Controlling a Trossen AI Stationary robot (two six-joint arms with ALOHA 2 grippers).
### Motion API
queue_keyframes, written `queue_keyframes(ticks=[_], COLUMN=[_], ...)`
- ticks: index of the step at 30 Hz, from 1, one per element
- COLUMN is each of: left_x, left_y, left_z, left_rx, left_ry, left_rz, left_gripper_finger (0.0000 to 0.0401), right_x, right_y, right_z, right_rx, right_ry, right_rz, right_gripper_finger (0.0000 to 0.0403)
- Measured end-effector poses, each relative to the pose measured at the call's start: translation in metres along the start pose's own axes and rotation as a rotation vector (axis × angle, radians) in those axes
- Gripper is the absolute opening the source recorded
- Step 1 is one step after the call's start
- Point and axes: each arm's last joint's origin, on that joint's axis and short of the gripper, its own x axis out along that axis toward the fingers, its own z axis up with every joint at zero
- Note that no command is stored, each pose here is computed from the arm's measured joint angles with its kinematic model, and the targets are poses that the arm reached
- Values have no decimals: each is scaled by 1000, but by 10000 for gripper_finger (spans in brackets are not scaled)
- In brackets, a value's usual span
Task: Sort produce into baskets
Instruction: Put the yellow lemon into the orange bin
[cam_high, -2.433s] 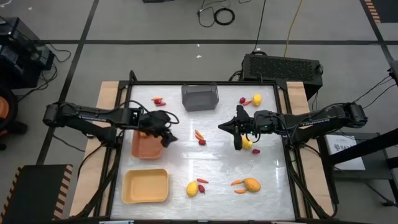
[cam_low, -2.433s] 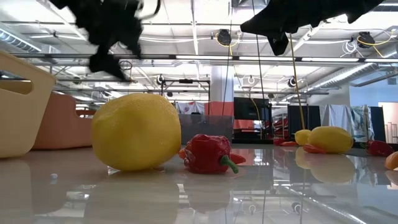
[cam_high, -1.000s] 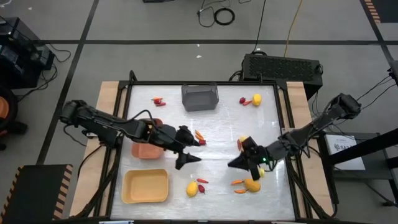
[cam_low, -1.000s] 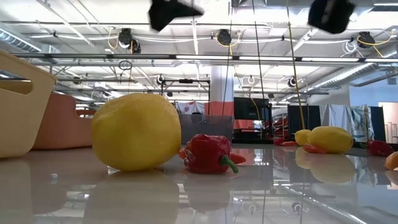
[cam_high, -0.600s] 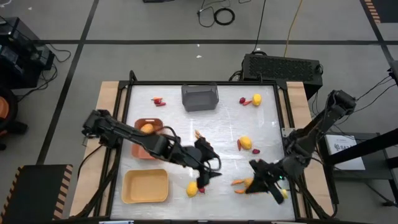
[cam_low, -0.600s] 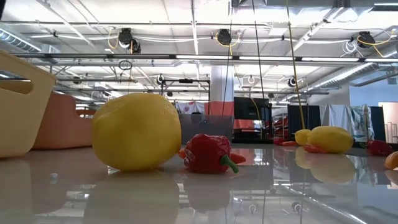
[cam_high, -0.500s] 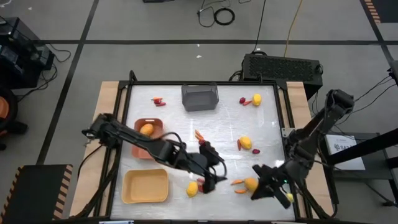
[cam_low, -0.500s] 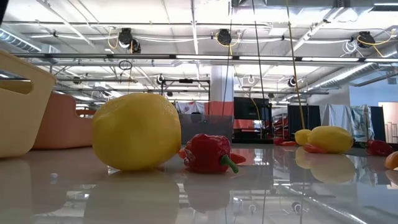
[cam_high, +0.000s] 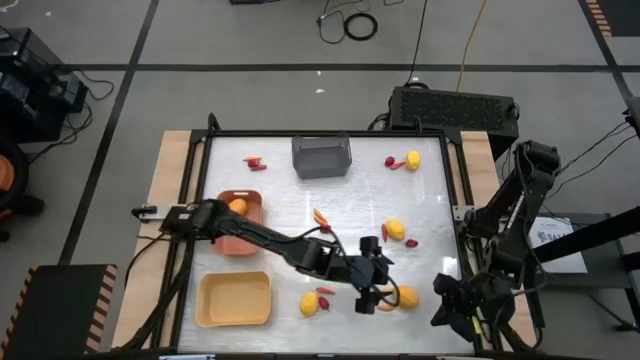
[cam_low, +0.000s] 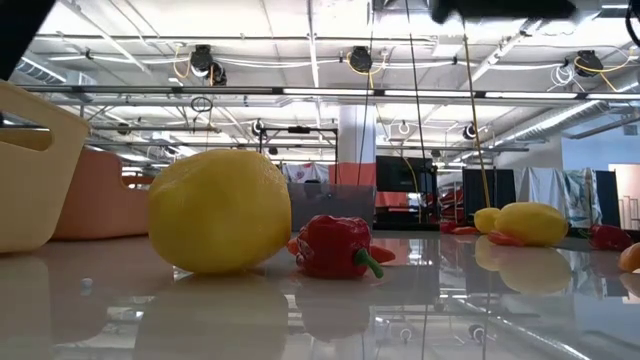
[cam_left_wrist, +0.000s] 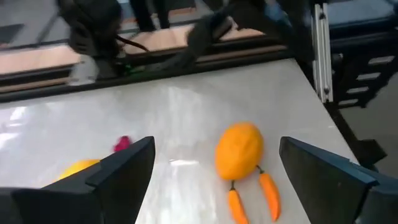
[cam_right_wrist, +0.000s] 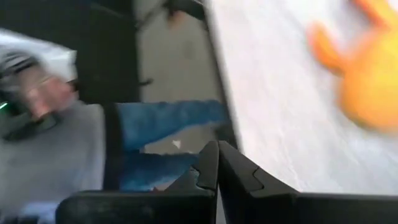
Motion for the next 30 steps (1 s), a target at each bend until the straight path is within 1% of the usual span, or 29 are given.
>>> queue_keyframes(ticks=[2,4,6,9,11,14,19,25,30], left_x=[12,20,29,47,58,66,77,88,88], left_y=[9,18,28,37,38,37,34,31,29], left_z=[-6,-9,-13,-30,-43,-53,-63,-80,-81], left_rx=[-16,-15,33,105,103,110,159,154,156], left_ry=[-13,-31,-51,-28,4,22,0,48,40], left_rz=[-52,-75,-65,-125,-182,-209,-221,-229,-233], left_gripper_finger=[350,350,350,350,350,350,350,350,350], right_x=[4,10,16,24,28,35,46,59,63], right_y=[-5,-7,-10,-15,-20,-23,-29,-37,-41], right_z=[-4,-6,-9,-11,-12,-15,-17,-9,0], right_rx=[68,121,157,225,290,352,398,426,471], right_ry=[5,4,1,-12,-27,-42,-65,-110,-71], right_rz=[-54,-78,-105,-157,-202,-234,-279,-335,-385], right_gripper_finger=[0,0,0,0,0,0,0,0,0])
